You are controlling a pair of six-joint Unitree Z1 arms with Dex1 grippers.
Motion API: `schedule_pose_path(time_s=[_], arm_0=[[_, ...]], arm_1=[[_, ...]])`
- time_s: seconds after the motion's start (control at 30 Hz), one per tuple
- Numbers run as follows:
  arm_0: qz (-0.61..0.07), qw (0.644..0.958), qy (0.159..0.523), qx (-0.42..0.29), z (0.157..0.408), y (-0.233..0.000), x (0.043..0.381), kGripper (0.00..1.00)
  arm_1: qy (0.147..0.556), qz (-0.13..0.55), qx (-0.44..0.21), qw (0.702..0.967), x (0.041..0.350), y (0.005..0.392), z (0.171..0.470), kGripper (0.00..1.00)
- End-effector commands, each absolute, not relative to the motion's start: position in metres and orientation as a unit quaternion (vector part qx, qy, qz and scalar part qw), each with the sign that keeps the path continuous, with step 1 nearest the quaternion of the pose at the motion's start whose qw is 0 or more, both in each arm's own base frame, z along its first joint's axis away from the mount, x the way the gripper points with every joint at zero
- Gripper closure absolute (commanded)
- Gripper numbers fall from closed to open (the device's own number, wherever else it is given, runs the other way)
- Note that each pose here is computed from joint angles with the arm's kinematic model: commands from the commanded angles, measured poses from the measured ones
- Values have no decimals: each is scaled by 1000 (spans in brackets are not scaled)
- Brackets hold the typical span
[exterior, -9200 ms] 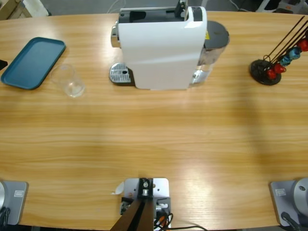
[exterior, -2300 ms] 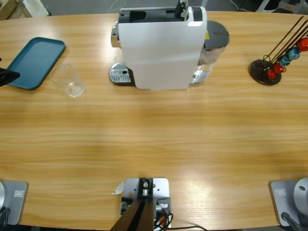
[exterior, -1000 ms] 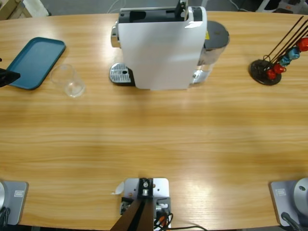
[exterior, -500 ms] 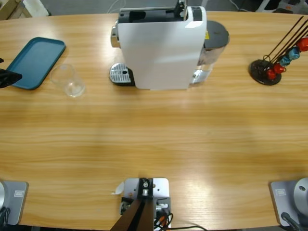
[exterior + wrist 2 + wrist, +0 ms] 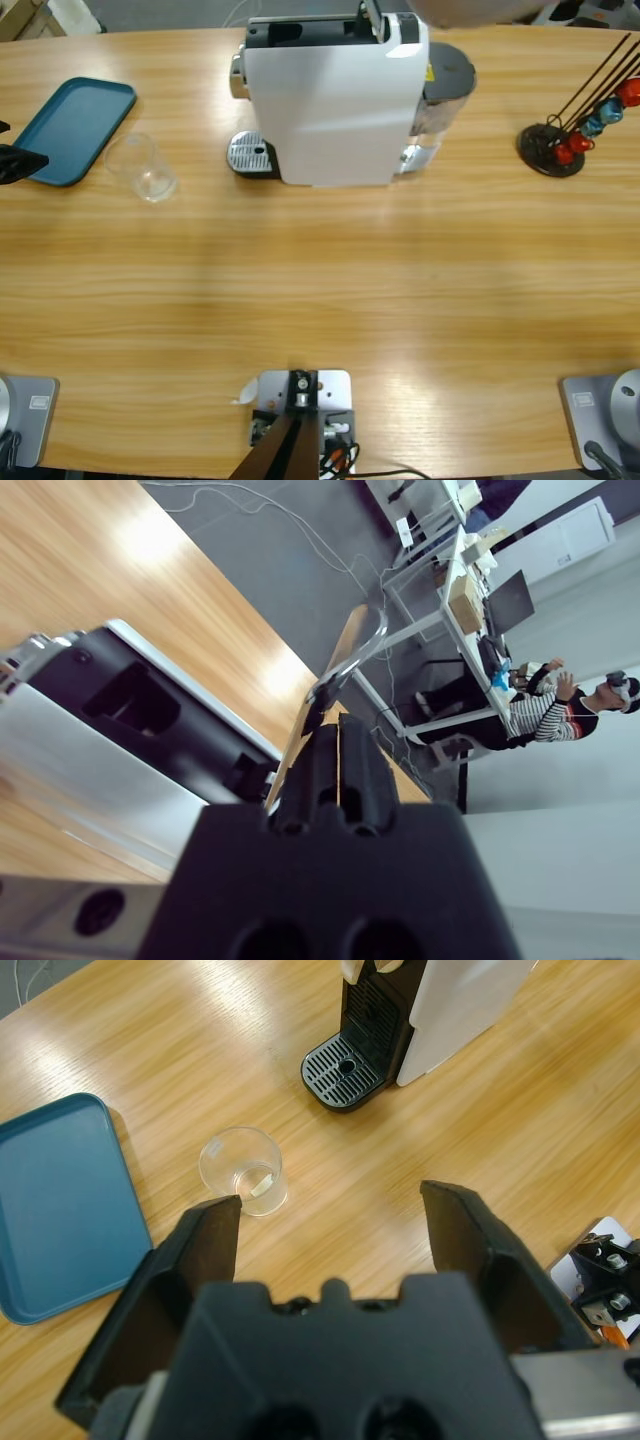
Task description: Pour coffee
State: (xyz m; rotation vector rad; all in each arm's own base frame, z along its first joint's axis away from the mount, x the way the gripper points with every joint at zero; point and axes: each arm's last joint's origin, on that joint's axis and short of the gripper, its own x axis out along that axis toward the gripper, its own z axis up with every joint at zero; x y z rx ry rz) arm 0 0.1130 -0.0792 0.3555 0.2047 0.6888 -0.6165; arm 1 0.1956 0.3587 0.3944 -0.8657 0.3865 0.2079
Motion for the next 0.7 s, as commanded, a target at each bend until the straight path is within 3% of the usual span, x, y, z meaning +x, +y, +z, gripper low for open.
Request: schedule_pose_path(time_s=[0.03, 0.7], arm_0=[[-304, 878, 353, 109, 343, -85, 118, 230], [-306, 878, 352, 110, 343, -85, 117, 230]], arm_1=[[208, 151, -457, 851, 196, 400, 350, 1000], [233, 178, -463, 837, 200, 416, 321, 1000]])
